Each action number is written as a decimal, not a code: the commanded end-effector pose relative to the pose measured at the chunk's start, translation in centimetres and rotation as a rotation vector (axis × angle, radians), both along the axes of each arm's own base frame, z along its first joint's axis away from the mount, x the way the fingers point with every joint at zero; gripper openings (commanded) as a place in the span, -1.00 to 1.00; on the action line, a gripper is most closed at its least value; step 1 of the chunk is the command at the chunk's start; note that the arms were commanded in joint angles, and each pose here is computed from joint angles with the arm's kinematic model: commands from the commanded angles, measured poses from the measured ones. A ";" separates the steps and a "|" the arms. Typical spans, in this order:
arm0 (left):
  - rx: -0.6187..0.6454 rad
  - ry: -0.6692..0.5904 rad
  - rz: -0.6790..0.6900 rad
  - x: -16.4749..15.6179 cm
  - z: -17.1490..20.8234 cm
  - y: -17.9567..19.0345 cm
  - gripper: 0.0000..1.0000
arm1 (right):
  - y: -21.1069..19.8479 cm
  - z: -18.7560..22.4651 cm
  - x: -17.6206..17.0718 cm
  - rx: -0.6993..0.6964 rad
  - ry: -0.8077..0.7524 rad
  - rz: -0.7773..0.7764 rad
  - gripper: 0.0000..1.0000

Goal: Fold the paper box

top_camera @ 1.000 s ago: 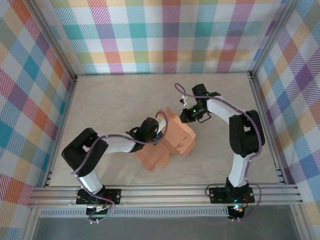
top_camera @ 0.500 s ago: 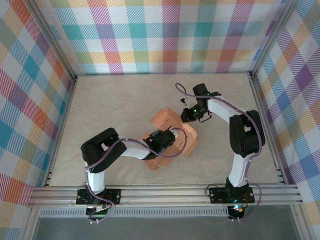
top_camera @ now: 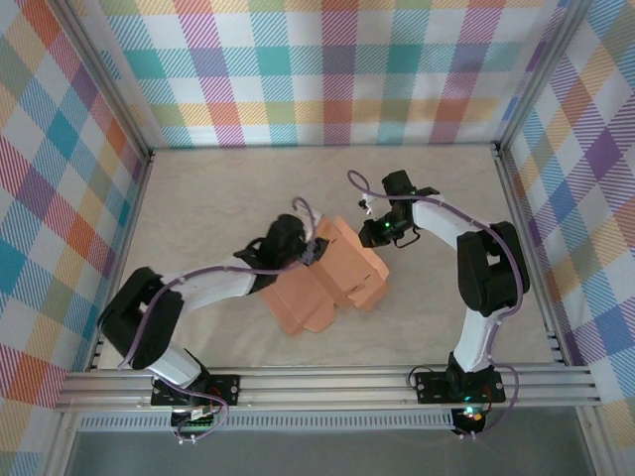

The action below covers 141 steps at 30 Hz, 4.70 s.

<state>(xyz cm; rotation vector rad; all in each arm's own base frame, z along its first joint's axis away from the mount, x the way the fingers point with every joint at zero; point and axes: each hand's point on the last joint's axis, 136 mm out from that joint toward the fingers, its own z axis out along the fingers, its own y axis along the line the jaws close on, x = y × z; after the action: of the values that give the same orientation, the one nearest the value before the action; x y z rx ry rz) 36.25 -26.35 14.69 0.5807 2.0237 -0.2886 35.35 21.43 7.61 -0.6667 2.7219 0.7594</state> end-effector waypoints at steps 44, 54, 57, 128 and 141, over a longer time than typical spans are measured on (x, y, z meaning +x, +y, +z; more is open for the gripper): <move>-0.617 0.512 -0.251 4.9 -1.8 -5.5 0.42 | 2.6 5.2 -5.0 0.247 0.012 0.197 -1.00; -0.638 0.506 -0.421 2.6 -0.2 -6.5 0.32 | 2.4 4.7 -4.6 0.221 0.016 0.187 -1.00; -0.610 0.488 -0.433 2.0 0.0 -6.1 0.30 | 2.3 4.5 -4.5 0.208 0.017 0.182 -1.00; -0.454 0.331 -0.353 -0.3 4.5 -7.0 0.04 | 0.4 3.3 -3.0 0.061 -0.027 0.088 -1.00; -0.452 0.229 0.031 0.1 3.4 4.4 0.15 | -2.8 4.6 0.5 -0.178 -0.396 -0.029 -1.00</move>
<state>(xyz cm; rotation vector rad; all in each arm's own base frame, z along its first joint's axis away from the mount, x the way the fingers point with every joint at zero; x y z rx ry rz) 35.71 -24.37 18.40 0.3552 2.0836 -0.8617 33.87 19.03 10.00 -0.7365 2.5874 0.4874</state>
